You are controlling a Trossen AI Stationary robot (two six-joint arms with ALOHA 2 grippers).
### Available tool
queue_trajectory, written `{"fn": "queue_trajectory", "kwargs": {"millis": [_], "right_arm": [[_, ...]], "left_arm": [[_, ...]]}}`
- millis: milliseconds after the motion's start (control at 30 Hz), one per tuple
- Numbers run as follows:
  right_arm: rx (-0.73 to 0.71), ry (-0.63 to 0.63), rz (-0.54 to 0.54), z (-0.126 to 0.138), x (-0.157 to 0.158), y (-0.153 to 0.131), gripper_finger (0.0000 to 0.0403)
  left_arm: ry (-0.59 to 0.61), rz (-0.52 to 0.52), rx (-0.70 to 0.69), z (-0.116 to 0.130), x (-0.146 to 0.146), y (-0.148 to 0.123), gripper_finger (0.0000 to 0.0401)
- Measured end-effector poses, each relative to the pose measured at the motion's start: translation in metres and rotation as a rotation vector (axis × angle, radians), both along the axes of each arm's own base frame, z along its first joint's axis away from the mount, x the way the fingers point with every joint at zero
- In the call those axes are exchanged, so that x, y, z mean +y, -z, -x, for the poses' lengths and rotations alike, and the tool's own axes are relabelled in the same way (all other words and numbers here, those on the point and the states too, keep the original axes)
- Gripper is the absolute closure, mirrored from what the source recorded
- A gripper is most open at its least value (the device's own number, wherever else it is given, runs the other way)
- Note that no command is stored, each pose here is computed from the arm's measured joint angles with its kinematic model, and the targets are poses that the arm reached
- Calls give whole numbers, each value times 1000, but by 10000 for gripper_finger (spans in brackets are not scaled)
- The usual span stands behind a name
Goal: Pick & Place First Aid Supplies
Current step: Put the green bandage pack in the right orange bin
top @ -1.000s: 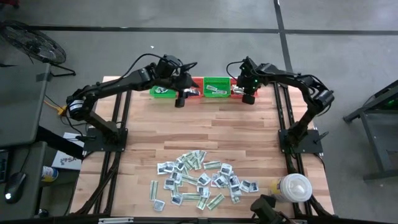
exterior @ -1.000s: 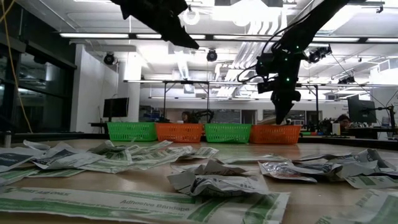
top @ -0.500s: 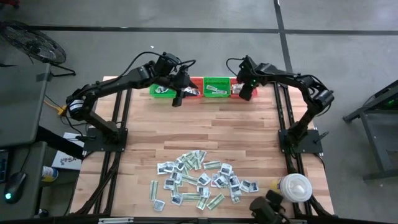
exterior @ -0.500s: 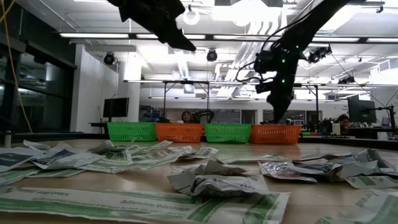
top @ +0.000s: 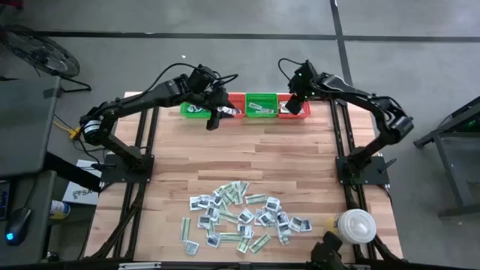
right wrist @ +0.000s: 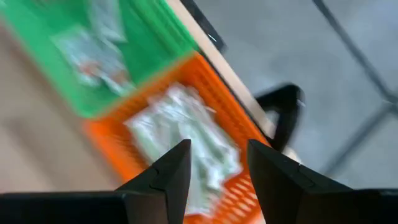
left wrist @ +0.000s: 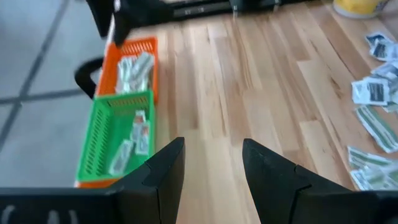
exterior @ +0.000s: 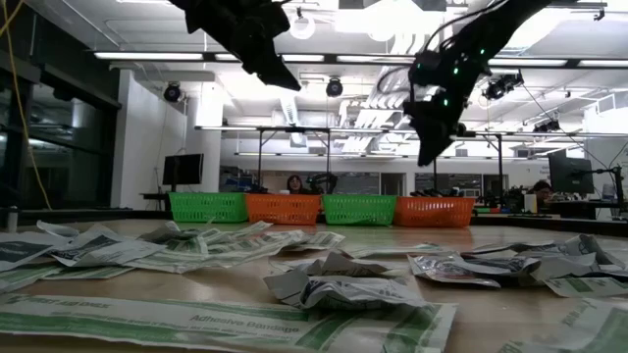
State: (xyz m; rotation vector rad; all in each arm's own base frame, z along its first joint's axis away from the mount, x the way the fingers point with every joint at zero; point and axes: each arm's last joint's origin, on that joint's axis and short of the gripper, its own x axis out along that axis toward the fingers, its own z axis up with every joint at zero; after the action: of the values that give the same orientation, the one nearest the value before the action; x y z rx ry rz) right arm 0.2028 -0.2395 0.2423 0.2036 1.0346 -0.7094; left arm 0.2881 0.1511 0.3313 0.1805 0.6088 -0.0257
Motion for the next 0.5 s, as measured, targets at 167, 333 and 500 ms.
{"fn": "queue_trajectory", "kwargs": {"millis": [167, 333, 500], "right_arm": [[-153, -39, -16, 5, 12, -24, 253], [-233, -86, 15, 10, 21, -43, 253], [-303, -126, 11, 15, 29, -56, 253]], "left_arm": [[-13, 29, 76, -1, -10, 6, 243], [-20, 21, 118, -6, -26, 8, 243], [-42, 25, 134, -11, -39, 8, 243]]}}
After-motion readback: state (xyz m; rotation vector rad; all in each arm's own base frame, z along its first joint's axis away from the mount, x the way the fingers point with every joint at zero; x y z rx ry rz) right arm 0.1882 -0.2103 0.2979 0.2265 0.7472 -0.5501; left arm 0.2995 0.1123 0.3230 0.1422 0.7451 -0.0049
